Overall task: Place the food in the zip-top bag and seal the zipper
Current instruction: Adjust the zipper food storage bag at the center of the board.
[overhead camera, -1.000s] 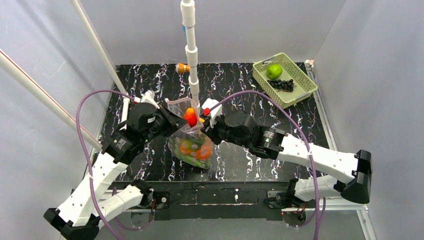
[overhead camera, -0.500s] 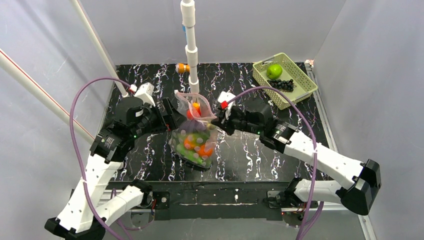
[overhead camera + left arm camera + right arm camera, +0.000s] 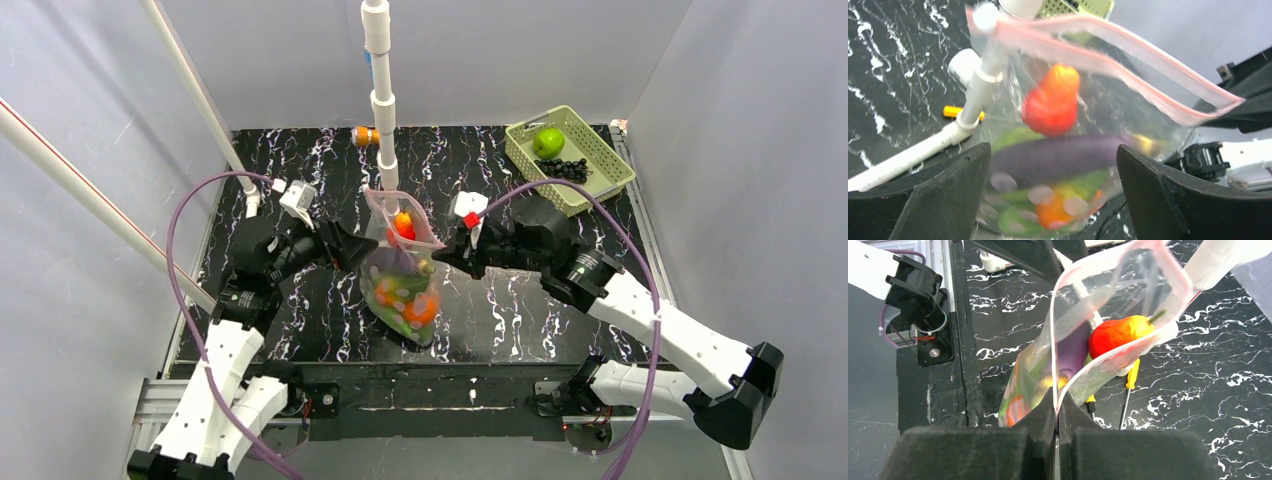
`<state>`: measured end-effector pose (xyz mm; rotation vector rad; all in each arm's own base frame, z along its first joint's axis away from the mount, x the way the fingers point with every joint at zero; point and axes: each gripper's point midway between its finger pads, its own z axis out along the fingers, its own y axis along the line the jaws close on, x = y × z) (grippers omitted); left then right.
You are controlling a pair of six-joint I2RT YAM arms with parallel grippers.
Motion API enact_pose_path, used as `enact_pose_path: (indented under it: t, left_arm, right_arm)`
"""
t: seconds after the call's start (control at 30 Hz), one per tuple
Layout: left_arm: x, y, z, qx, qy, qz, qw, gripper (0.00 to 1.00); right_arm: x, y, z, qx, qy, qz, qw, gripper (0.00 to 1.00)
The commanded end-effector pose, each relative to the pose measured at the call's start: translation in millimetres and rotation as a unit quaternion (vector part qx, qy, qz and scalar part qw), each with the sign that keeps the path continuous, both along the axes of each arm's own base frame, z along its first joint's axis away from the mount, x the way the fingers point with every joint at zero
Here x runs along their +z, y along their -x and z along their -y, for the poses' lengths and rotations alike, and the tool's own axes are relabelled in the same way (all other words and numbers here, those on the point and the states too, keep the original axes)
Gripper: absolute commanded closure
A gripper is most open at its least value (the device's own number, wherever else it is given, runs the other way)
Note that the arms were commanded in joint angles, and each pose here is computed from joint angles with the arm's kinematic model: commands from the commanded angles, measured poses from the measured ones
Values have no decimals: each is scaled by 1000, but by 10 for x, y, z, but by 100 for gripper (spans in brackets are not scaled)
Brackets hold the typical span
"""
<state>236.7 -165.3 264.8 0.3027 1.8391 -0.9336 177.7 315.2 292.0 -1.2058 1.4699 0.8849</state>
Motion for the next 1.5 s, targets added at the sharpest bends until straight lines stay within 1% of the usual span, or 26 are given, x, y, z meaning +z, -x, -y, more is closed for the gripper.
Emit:
enact_pose_path:
  t: [0.0, 0.1, 0.2, 0.3, 0.47, 0.53, 0.67, 0.8, 0.83, 0.9, 0.93, 1.07, 1.1, 1.13, 1.17, 1.23, 1.27, 1.3, 1.33, 1.4, 1.47]
  left_arm:
    - [353, -92, 142, -55, 79, 79, 992, 5]
    - [327, -226, 162, -55, 88, 87, 991, 7]
    - [393, -241, 150, -67, 111, 123, 984, 16]
    - [408, -150, 171, -87, 130, 141, 978, 23]
    - [259, -72, 114, -65, 137, 152, 977, 23]
    - [206, -59, 126, -70, 137, 145, 977, 26]
    - [240, -47, 183, -99, 146, 135, 975, 47]
    - [287, -64, 171, -97, 147, 142, 974, 75]
    - [292, -65, 162, -94, 141, 144, 975, 81]
    - [320, -49, 144, -90, 127, 150, 976, 89]
    - [338, -33, 139, -90, 121, 152, 977, 91]
    - [369, 47, 131, -99, 89, 143, 981, 97]
    - [366, 67, 127, -101, 81, 136, 982, 100]
    - [360, 87, 123, -102, 75, 130, 983, 100]
    - [363, 110, 121, -102, 74, 126, 984, 100]
    - [362, 124, 107, -93, 78, 111, 986, 100]
    - [345, 110, 88, -80, 82, 94, 989, 100]
    - [329, 92, 72, -70, 83, 82, 991, 100]
    - [333, 93, 69, -68, 83, 79, 991, 100]
    - [336, 102, 72, -67, 88, 65, 992, 100]
    - [337, 107, 71, -64, 91, 52, 992, 100]
  right_arm:
    - [364, 72, 75, 12, -43, 51, 998, 99]
    - [428, 84, 82, 15, -50, 56, 997, 99]
    - [474, 88, 87, 18, -49, 60, 997, 99]
    - [514, 69, 115, 12, -51, 65, 997, 99]
    - [495, 42, 148, 5, -58, 63, 996, 99]
    - [465, 59, 140, 10, -56, 57, 997, 99]
    - [441, 82, 152, 12, -55, 50, 997, 99]
    - [425, 97, 212, 2, -51, 46, 998, 99]
    - [395, 76, 239, -9, -46, 44, 998, 99]
    - [355, 4, 301, -38, -38, 43, 998, 99]
    - [337, -45, 340, -57, -32, 41, 997, 99]
    - [284, -290, 563, -151, 2, 41, 988, 98]
    - [290, -324, 609, -165, 10, 44, 985, 94]
    - [290, -343, 643, -172, 21, 45, 984, 87]
    - [287, -339, 655, -171, 33, 43, 984, 82]
    - [307, -325, 657, -167, 54, 33, 984, 80]
    - [349, -322, 659, -169, 58, 28, 983, 77]
    - [400, -310, 653, -168, 58, 24, 984, 71]
    - [449, -287, 637, -162, 56, 23, 985, 64]
    - [594, -220, 559, -140, 42, 26, 989, 46]
    - [726, -131, 446, -109, 32, 31, 993, 32]
